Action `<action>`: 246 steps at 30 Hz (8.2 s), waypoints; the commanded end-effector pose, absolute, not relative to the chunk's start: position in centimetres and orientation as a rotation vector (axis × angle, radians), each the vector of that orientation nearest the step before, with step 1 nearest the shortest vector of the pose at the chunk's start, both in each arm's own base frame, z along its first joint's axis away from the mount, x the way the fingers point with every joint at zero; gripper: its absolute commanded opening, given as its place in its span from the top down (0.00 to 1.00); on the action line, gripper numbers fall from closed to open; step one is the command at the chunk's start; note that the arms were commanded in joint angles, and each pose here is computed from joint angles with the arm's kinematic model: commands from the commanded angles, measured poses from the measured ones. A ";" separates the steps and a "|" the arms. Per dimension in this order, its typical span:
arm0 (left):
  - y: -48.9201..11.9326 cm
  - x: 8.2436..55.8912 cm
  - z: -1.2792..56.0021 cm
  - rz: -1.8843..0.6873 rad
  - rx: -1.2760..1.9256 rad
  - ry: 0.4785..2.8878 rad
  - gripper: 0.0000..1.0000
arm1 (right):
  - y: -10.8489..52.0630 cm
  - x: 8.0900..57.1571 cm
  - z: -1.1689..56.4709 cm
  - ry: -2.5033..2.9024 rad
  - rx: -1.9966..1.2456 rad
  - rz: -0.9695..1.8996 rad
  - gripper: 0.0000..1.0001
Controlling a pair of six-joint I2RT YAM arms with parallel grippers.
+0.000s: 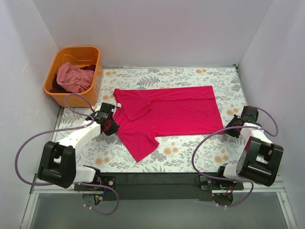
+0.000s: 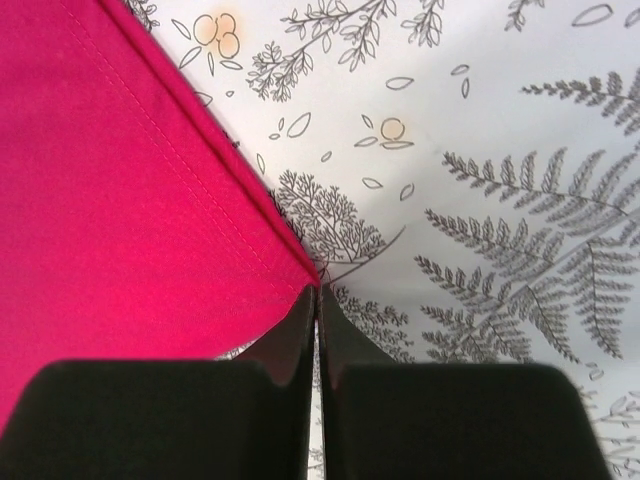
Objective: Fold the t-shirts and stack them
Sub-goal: Fold the tshirt
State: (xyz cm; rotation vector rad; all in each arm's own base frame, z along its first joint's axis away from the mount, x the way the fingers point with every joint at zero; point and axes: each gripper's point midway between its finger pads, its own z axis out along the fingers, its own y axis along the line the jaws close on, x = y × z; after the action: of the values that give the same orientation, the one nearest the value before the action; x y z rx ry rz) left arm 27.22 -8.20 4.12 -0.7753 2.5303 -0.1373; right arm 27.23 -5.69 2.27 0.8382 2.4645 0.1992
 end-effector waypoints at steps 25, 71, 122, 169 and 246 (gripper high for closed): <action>-8.1 35.1 7.7 -0.183 -0.796 2.511 1.00 | -5.2 37.3 8.1 2.423 0.700 0.290 0.99; -6.4 36.4 11.9 -0.245 -0.716 2.367 0.21 | 4.3 39.8 10.2 2.406 0.267 0.379 0.45; -15.6 24.3 1.4 -0.447 -0.766 2.750 1.00 | 33.0 29.4 3.2 2.453 -0.417 0.998 0.56; -17.7 54.2 10.0 -0.307 -0.210 2.282 1.00 | 34.1 44.3 7.4 2.346 -0.181 1.100 0.98; -9.3 35.8 4.1 -0.180 -0.629 2.522 0.96 | 14.6 38.1 4.0 2.479 -0.071 0.576 0.73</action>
State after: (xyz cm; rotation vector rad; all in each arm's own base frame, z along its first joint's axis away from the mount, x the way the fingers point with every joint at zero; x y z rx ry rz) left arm 35.50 -10.82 4.35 -0.5677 2.5525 -0.2278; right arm 37.13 15.31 4.29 -0.0763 2.4849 0.6066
